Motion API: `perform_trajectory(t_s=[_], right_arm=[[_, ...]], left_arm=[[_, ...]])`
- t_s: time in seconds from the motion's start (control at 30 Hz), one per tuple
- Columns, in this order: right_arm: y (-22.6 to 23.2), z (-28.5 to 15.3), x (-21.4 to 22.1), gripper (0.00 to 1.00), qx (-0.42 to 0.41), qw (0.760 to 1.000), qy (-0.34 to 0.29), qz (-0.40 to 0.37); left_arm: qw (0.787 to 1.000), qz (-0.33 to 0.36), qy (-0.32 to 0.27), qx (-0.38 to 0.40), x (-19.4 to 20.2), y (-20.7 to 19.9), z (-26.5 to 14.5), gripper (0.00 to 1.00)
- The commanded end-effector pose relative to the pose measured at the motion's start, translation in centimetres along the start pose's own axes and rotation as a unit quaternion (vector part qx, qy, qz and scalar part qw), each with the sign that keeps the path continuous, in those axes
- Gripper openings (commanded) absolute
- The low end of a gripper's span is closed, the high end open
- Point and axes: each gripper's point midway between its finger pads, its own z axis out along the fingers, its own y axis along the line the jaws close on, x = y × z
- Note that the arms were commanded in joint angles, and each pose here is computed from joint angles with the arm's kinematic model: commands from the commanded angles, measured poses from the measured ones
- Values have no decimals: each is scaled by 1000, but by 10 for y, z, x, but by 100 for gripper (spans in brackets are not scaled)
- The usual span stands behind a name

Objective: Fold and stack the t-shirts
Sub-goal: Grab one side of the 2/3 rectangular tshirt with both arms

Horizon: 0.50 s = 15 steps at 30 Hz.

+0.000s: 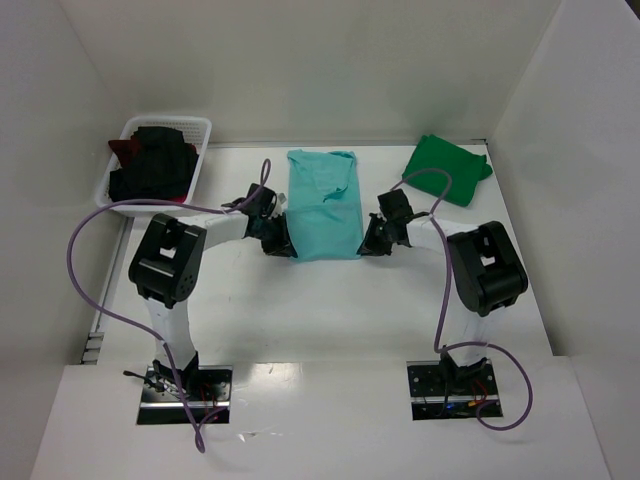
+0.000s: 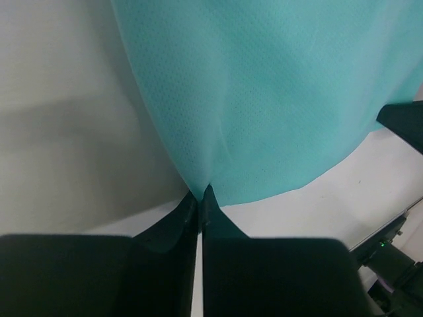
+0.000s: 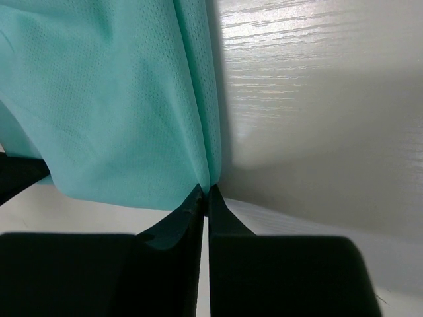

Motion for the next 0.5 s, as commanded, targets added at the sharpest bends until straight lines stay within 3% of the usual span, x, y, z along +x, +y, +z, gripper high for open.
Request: perform_trajectory(t_s=[0.0, 0.07, 0.47], right_arm=[[-3, 7, 4, 4, 8, 1000, 5, -3], [-5, 7, 6, 0, 12, 1000, 10, -2], [13, -43, 46, 0, -13, 1000, -12, -13]], left_arm=[[1000, -3, 7, -8, 6, 7, 7, 2], [1000, -3, 7, -9, 7, 5, 4, 0], [999, -16, 6, -47, 64, -6, -34, 0]])
